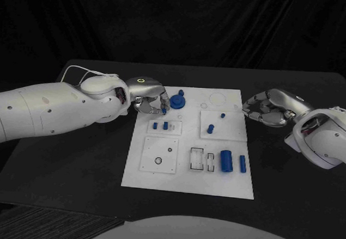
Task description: Assemble the parts on the task board
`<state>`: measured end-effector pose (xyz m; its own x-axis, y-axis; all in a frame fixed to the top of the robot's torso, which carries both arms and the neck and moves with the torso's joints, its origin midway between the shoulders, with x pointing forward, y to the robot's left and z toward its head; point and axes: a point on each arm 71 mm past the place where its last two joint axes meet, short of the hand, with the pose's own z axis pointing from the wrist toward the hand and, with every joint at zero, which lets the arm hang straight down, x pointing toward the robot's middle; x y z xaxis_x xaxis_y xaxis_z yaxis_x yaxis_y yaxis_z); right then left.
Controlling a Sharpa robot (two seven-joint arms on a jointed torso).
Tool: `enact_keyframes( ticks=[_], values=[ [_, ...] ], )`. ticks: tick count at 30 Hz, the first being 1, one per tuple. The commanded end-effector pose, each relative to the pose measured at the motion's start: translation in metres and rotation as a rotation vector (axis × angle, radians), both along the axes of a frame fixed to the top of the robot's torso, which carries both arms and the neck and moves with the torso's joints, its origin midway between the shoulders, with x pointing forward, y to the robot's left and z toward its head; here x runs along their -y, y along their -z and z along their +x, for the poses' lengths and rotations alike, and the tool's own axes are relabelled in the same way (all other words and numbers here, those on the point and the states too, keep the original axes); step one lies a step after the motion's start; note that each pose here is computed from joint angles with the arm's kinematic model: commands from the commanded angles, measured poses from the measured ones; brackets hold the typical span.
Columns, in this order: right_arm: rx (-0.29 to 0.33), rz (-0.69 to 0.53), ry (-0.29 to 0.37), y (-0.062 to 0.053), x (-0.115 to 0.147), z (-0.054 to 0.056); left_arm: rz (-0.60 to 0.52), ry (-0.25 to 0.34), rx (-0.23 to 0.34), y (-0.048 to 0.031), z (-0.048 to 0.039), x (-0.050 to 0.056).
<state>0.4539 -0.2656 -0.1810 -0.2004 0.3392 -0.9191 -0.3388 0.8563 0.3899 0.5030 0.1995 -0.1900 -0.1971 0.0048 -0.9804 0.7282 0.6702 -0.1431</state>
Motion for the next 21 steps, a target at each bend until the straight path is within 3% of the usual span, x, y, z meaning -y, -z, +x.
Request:
enact_keyframes(
  ticks=[1,21],
  values=[
    [0.0,0.001,0.005,0.0008,0.0003,-0.0003,0.009,0.006,-0.015,0.0016,-0.0009,0.0018],
    [0.0,0.001,0.004,0.0011,-0.0003,-0.0001,0.019,0.007,-0.034,0.0037,-0.0025,0.0022]
  ],
)
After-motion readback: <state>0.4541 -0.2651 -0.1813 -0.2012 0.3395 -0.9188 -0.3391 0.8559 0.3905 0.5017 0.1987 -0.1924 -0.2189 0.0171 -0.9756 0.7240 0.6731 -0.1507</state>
